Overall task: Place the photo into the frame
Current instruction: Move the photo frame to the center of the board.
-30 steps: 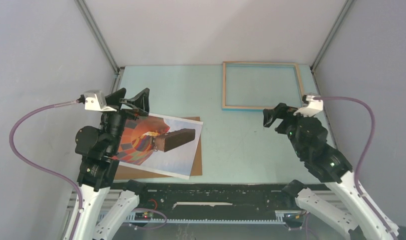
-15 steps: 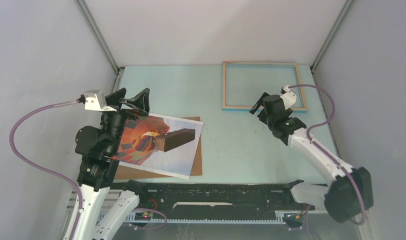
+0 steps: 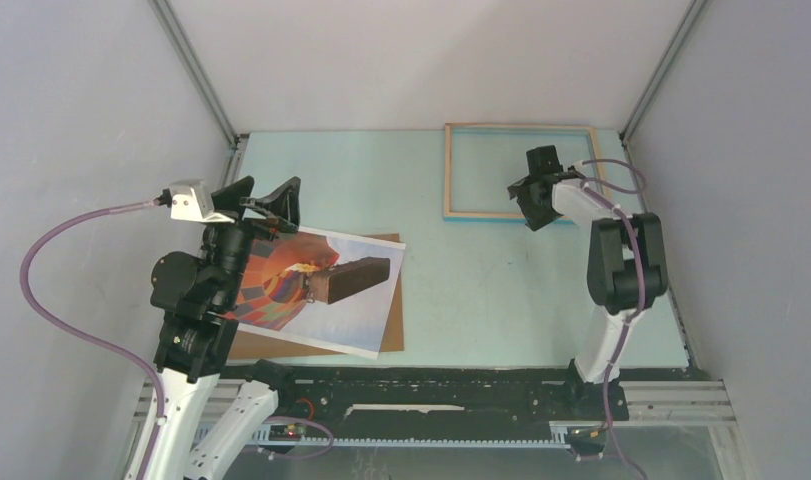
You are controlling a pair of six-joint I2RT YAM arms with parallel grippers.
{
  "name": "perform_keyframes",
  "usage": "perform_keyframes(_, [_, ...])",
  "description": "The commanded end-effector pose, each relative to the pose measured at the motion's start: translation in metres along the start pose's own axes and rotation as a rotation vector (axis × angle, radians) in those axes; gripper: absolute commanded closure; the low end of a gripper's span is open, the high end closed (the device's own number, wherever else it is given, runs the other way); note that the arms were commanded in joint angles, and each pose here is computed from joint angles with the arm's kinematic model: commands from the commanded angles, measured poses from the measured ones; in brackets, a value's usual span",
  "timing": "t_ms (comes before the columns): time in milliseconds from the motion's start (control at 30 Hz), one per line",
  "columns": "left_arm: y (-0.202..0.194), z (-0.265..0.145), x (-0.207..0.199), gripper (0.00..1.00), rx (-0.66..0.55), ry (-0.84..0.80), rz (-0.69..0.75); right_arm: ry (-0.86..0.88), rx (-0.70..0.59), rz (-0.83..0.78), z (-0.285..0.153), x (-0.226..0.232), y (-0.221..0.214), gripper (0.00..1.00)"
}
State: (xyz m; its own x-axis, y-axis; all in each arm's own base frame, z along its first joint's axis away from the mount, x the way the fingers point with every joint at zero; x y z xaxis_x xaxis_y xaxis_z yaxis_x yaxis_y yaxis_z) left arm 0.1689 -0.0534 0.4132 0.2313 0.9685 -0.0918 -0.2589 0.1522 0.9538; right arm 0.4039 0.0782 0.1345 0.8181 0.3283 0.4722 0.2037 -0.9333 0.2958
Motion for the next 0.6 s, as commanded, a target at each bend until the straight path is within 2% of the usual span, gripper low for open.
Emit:
perform_keyframes(0, [0.0, 0.002, -0.003, 0.0, 0.001, -0.016, -0.014, -0.13, 0.08, 0.104, 0.025, -0.001, 0.008, 0.22])
perform_keyframes(200, [0.0, 0.002, -0.004, 0.0, 0.004, -0.022, -0.016, -0.228, 0.083, 0.14, 0.047, -0.004, 0.015, 0.31])
perform_keyframes(300, [0.002, 0.0, -0.003, 0.0, -0.002, -0.017, -0.013, -0.266, 0.083, 0.144, 0.049, -0.003, 0.018, 0.47])
perform_keyframes(500, [0.003, -0.002, -0.003, 0.0, -0.007, -0.012, -0.013, -0.296, 0.057, 0.166, 0.044, -0.009, 0.019, 0.56])
perform_keyframes(567, [0.002, -0.002, -0.002, 0.0, -0.004, -0.008, -0.013, -0.306, 0.05, 0.176, 0.044, -0.011, 0.021, 0.62])
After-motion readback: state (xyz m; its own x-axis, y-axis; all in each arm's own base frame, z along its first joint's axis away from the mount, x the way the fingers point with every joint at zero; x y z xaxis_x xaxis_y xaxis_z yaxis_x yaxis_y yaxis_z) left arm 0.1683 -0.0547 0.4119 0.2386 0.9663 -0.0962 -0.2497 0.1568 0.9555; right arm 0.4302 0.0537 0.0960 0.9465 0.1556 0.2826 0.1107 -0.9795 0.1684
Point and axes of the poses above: each gripper's point midway between its finger pads, its own z axis out along the fingers, its own x axis along the line the jaws close on, y = z × x, the point moved 8 cm from there along -z, back along the fingers, and after that the axes turned 11 degrees about z, right-handed, at the moved point
